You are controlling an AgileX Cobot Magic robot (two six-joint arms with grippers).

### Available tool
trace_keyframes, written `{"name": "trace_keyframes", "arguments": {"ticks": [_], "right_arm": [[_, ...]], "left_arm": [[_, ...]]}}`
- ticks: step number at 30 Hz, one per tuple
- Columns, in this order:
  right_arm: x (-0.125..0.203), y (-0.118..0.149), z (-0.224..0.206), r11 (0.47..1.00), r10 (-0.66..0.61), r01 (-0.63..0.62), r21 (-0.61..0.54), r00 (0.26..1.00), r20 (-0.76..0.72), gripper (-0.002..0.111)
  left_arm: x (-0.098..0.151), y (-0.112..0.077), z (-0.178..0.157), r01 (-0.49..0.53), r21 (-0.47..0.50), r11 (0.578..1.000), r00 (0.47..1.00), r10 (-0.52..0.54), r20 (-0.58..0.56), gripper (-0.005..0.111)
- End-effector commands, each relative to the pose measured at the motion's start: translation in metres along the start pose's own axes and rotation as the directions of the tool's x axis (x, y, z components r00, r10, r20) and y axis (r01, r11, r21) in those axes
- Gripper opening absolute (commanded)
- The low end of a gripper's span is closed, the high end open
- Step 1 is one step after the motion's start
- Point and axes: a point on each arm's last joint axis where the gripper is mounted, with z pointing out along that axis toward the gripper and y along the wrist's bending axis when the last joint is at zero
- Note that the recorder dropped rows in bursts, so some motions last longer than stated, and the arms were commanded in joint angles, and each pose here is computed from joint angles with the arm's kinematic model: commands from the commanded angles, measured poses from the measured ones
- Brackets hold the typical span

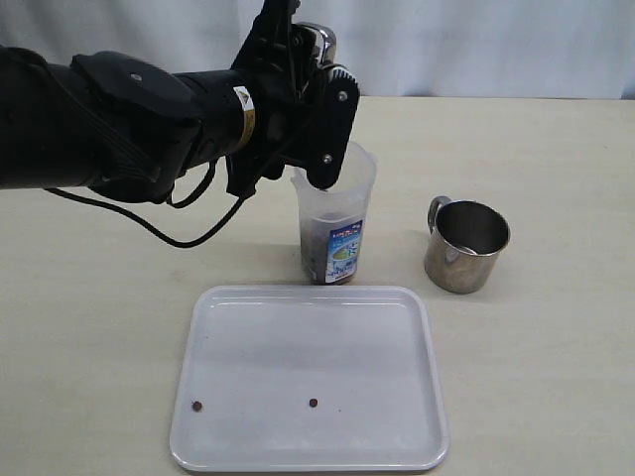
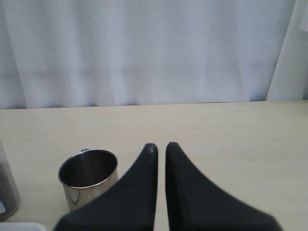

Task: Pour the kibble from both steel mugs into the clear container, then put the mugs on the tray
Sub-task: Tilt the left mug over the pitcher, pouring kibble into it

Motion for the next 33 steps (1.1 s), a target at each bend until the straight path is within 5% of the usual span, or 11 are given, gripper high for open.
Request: {"name": "trace_keyframes", "arguments": {"ticks": [1, 20, 33], "right_arm": [[0.001, 0.000, 0.000, 1.000, -0.010, 0.010, -0.002, 1.000, -0.001, 0.005], [0.001, 0.000, 0.000, 1.000, -0.010, 0.010, -0.002, 1.000, -0.001, 0.005], [0.001, 0.000, 0.000, 1.000, -0.010, 0.010, -0.002, 1.000, -0.001, 0.005]], "left_arm": [[0.000, 0.006, -0.001, -0.025, -0.023, 0.999, 1.000, 0.025, -0.013, 0.000], [-0.003, 0.016, -0.002, -0.138, -0.047, 0.989, 0.990, 0.138, 0.005, 0.000], [-0.005, 0.003, 0.011, -0.227, -0.006, 0.974, 0.974, 0.227, -0.007, 0.000]]}}
